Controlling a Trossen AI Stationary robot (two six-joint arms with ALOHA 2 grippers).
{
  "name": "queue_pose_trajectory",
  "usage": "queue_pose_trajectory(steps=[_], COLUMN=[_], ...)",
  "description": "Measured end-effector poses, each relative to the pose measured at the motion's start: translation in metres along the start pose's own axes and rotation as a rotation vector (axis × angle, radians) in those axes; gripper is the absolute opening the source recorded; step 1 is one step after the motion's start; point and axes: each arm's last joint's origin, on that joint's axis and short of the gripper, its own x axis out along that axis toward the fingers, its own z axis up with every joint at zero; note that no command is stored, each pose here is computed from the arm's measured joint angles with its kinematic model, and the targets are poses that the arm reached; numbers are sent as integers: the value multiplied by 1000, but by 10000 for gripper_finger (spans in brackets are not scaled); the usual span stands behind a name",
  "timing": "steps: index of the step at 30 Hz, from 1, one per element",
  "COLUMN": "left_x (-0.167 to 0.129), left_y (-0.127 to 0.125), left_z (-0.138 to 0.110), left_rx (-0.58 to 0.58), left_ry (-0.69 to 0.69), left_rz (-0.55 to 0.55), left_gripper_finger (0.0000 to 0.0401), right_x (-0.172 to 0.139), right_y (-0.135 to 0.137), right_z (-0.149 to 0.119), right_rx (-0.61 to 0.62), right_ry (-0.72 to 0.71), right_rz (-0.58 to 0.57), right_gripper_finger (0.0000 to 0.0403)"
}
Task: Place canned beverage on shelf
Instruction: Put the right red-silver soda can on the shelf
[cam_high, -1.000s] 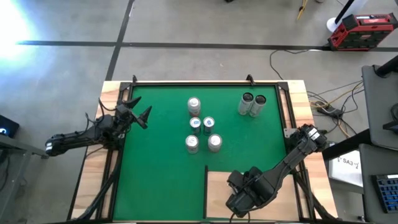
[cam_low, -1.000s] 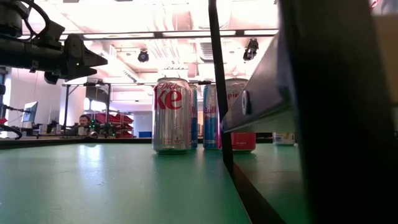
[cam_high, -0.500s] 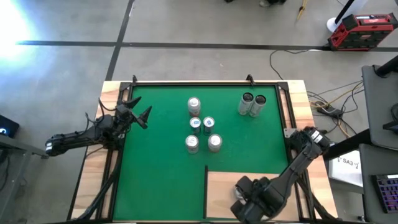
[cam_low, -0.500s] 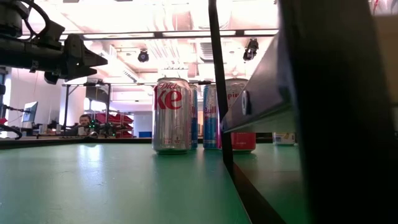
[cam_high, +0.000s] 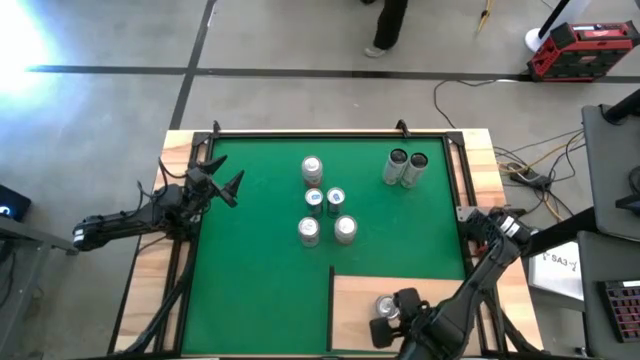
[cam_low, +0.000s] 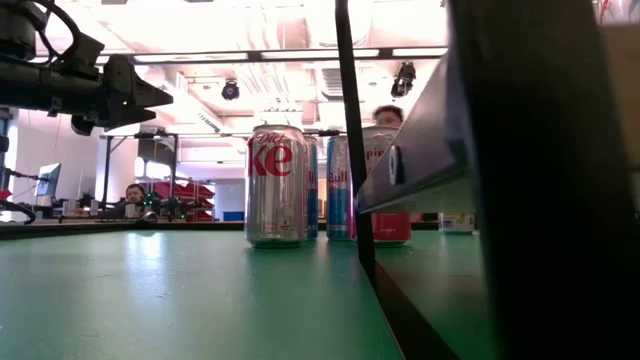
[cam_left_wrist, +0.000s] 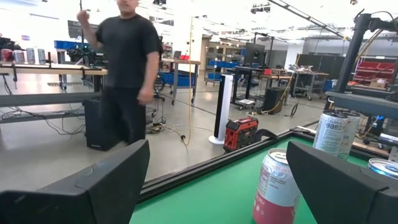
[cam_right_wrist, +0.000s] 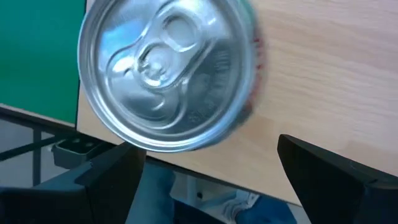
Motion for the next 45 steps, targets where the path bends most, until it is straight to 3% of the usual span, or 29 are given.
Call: queue_pose_trajectory(steps=[14, 45], left_x=[0, 0], left_y=[0, 0], left_z=[0, 0], left_rx=[0, 0], left_ry=[1, 0], left_rz=[0, 0], left_gripper_finger=[363, 363], right_x=[14, 59], right_y=[3, -2], right_z=[-3, -14], right_rx=[-44, -209], right_ry=[-77, -454], right_rz=[20, 61], right_gripper_finger=[354, 354])
